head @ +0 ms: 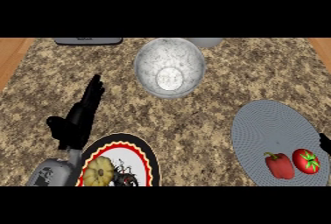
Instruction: Pick the bell pepper from the placemat and place it in the bowl
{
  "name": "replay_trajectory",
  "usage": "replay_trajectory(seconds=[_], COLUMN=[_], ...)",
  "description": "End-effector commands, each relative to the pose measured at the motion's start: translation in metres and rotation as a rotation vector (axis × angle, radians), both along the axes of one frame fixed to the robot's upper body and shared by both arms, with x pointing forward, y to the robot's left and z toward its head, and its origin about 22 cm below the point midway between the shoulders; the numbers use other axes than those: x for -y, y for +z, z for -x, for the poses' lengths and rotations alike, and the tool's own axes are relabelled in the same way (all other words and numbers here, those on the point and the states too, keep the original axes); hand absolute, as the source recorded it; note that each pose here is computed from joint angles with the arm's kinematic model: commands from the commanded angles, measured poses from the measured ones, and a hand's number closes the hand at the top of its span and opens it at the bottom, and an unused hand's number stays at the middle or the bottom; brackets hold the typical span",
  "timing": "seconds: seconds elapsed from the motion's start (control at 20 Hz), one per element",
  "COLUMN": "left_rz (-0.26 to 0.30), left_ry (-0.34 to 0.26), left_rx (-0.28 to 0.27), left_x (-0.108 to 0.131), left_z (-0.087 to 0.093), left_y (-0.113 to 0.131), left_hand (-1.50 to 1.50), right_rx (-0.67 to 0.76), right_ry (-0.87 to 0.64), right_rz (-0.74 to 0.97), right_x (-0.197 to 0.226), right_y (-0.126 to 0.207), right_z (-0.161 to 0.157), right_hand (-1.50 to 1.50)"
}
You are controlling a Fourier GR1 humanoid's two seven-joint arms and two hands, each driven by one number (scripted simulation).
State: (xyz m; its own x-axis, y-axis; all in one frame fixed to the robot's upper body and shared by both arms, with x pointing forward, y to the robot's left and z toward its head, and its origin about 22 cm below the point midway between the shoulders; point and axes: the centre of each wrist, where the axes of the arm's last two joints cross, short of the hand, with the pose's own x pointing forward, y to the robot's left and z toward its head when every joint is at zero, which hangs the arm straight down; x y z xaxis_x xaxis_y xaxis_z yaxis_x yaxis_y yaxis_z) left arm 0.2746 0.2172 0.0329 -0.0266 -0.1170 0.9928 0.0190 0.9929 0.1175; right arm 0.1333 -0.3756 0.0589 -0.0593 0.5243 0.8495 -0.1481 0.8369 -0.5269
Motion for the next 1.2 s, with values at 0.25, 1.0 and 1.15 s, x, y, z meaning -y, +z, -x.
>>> replay_trajectory(seconds=[0.25,1.0,1.15], left_rz=[0.013,0.006,-0.009], left_ry=[0.005,-0.011,-0.026], left_rx=[0.002,-0.004,0.007], left_x=[-0.004,0.012,-0.008], left_z=[-0.004,-0.005,0.002], left_y=[-0.032,-0.005,0.003], left_hand=[0.0,0.0,0.0], right_rx=[0.036,-0.047,-0.041], right_ry=[0.037,0.034,0.036], right_rz=[-0.137,-0.227,-0.232], right_x=[0.006,-0.009,-0.017], right_y=[-0.019,-0.058,-0.059], right_z=[-0.005,-0.008,-0.008], right_hand=[-1.5,-1.5,-1.5])
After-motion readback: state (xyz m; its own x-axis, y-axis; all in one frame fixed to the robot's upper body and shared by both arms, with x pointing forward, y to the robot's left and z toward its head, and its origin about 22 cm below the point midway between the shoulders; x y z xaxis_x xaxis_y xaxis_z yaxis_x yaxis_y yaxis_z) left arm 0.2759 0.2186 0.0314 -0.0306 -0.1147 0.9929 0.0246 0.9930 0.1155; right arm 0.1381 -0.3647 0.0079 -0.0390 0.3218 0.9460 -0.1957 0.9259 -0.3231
